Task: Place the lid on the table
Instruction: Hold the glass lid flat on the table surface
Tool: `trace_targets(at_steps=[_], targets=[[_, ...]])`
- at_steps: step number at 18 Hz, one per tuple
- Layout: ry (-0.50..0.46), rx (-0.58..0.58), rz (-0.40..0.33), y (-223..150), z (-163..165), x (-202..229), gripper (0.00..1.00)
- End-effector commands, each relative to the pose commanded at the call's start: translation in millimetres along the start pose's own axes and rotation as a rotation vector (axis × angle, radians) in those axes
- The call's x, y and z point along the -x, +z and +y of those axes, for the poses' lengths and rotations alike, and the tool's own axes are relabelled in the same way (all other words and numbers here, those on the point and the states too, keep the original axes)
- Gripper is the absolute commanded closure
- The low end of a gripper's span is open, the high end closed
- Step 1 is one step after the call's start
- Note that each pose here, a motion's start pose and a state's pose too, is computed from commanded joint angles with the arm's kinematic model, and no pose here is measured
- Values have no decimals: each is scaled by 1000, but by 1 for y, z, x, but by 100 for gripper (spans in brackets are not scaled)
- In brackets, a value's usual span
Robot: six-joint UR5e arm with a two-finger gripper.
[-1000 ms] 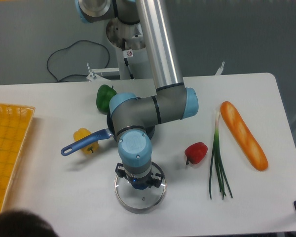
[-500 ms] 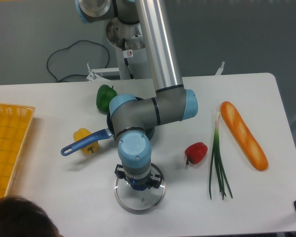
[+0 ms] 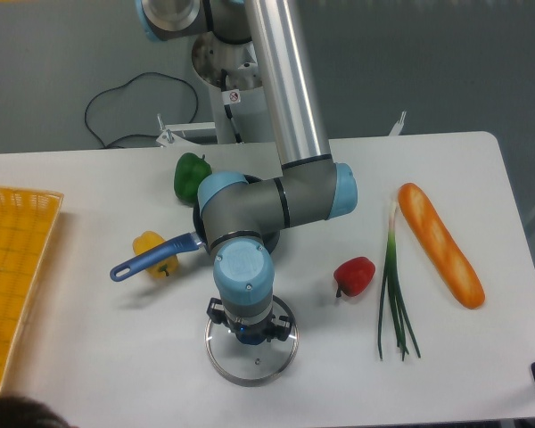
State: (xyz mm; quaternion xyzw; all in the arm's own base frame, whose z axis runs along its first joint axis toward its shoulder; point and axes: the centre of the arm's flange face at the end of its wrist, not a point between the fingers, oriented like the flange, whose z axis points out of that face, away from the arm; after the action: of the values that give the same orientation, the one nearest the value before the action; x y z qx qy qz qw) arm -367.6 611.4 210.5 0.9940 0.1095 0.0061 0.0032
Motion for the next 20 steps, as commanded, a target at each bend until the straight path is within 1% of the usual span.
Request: trace_targets(at_steps=[5, 9, 12, 13, 16, 20], targets=[[0, 4, 2, 3, 0, 0, 53], [1, 8, 4, 6, 0, 0, 50], [5, 9, 3, 6, 0, 0, 40], [6, 7, 2, 5, 0, 0, 32], [9, 7, 2, 5, 0, 0, 17], [12, 4, -3, 1, 1, 0, 1]])
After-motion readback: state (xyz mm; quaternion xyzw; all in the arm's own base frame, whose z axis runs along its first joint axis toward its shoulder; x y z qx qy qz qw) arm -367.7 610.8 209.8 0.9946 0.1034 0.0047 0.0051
